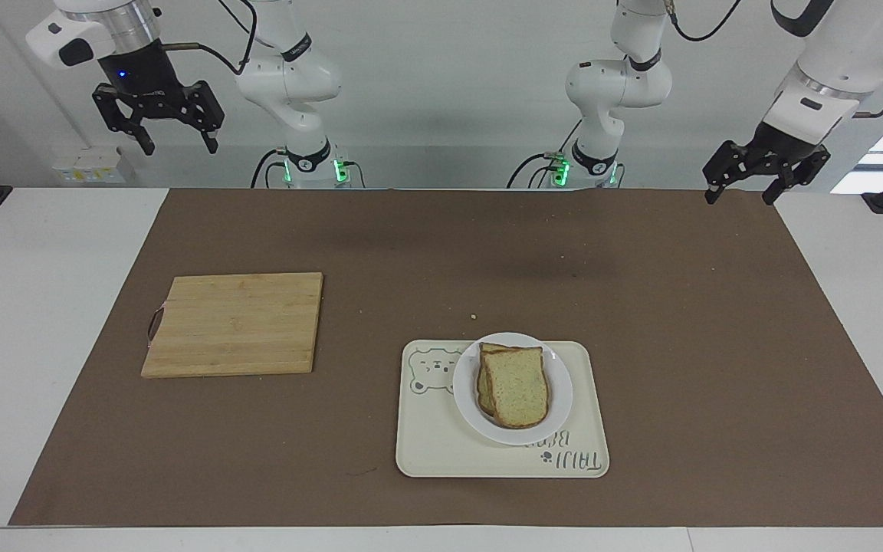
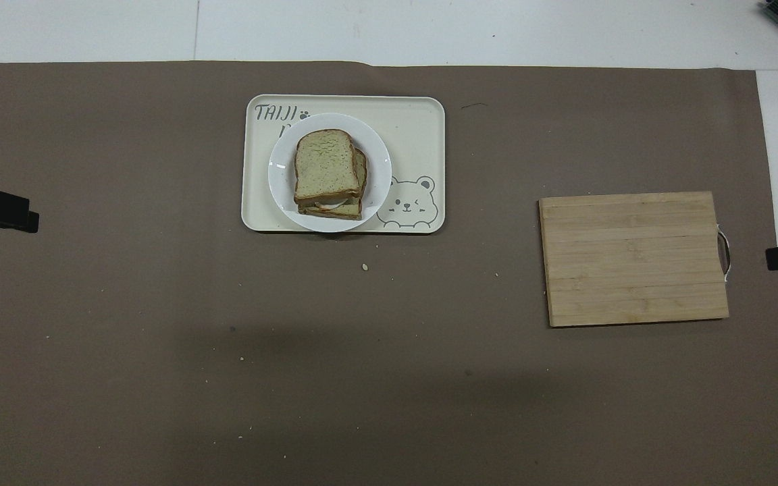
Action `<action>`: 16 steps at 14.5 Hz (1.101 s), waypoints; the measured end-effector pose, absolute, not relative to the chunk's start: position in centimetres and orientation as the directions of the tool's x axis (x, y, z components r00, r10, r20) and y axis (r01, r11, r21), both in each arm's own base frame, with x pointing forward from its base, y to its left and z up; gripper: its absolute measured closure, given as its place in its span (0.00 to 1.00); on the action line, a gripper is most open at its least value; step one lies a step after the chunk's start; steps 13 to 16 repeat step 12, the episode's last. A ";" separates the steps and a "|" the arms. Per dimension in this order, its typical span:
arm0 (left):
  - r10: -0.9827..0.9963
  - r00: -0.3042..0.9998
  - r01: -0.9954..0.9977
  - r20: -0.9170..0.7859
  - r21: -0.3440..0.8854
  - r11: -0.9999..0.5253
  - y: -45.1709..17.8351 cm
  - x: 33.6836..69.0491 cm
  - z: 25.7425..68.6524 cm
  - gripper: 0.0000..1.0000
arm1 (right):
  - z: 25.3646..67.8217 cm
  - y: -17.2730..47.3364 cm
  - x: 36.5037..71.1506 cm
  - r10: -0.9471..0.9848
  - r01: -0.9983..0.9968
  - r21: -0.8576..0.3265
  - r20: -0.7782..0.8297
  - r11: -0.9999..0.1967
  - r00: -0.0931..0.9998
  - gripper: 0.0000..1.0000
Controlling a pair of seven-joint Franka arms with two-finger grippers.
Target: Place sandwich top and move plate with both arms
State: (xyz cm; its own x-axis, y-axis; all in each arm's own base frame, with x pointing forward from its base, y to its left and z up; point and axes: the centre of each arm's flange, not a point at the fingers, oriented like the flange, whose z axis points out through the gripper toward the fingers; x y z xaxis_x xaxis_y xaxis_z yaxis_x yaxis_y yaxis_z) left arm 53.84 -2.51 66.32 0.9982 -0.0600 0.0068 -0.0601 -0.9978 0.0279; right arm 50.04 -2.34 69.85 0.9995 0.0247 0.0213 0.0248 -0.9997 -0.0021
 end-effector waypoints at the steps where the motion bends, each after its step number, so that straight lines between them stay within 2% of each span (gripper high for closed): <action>1: -0.060 0.998 -0.060 0.004 0.028 -0.998 -2.5 53.7 66.4 0.00 | 69.8 -2.3 50.0 0.025 0.025 -0.002 0.021 -1.000 0.999 0.00; 16: -0.045 0.999 -0.045 -0.004 0.028 -0.999 -1.7 53.7 66.2 0.00 | 69.8 -2.3 50.0 0.025 0.025 -0.002 0.021 -1.000 0.999 0.00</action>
